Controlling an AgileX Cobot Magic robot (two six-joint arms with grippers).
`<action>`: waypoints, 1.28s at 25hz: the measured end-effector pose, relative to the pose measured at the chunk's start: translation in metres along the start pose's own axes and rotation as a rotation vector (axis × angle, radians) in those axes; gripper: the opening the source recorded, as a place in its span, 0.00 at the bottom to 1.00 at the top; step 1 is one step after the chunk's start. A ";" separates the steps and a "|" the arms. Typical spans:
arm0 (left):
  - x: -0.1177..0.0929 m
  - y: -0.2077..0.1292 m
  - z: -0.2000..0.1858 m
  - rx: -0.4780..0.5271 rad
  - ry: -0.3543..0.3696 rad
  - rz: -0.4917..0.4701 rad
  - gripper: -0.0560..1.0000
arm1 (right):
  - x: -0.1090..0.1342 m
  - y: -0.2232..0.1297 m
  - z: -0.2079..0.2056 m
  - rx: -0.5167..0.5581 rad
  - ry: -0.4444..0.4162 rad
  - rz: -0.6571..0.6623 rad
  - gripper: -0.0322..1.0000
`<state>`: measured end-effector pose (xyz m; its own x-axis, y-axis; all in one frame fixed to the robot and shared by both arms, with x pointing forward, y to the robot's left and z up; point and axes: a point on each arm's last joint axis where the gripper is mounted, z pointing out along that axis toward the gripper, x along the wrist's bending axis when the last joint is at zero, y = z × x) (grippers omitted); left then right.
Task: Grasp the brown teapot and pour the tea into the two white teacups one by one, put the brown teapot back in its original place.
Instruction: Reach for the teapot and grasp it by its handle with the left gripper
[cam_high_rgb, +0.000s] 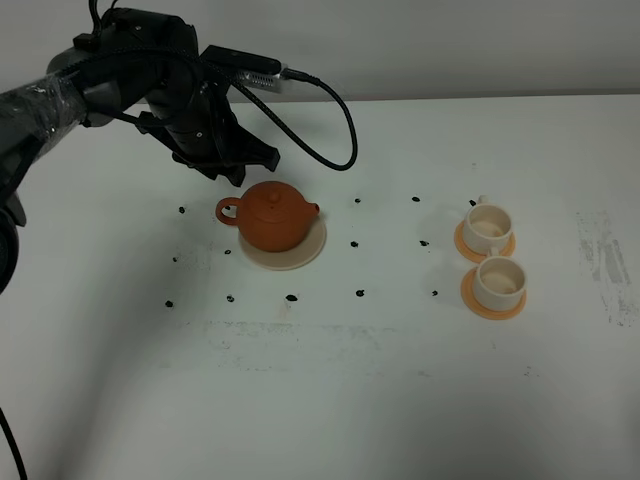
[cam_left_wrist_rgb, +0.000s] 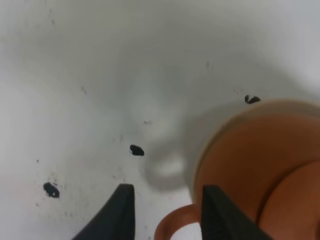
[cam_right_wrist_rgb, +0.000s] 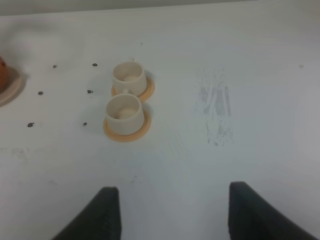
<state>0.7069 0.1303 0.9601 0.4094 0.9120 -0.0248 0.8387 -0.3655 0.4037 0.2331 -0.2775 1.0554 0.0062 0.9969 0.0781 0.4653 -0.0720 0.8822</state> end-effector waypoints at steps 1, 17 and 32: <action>0.000 0.002 -0.002 -0.006 0.000 0.005 0.34 | 0.000 0.000 0.000 0.000 0.000 0.000 0.48; 0.003 0.022 -0.056 -0.017 -0.050 0.313 0.34 | 0.000 0.000 0.000 0.000 0.000 0.000 0.48; 0.037 -0.053 -0.105 -0.251 0.137 0.618 0.34 | 0.000 0.000 0.000 0.000 0.000 0.000 0.48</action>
<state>0.6401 0.2032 1.0338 0.7234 0.5711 0.3881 0.3502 -0.7879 0.5066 0.2331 -0.2775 1.0554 0.0062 0.9969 0.0781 0.4653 -0.0720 0.8822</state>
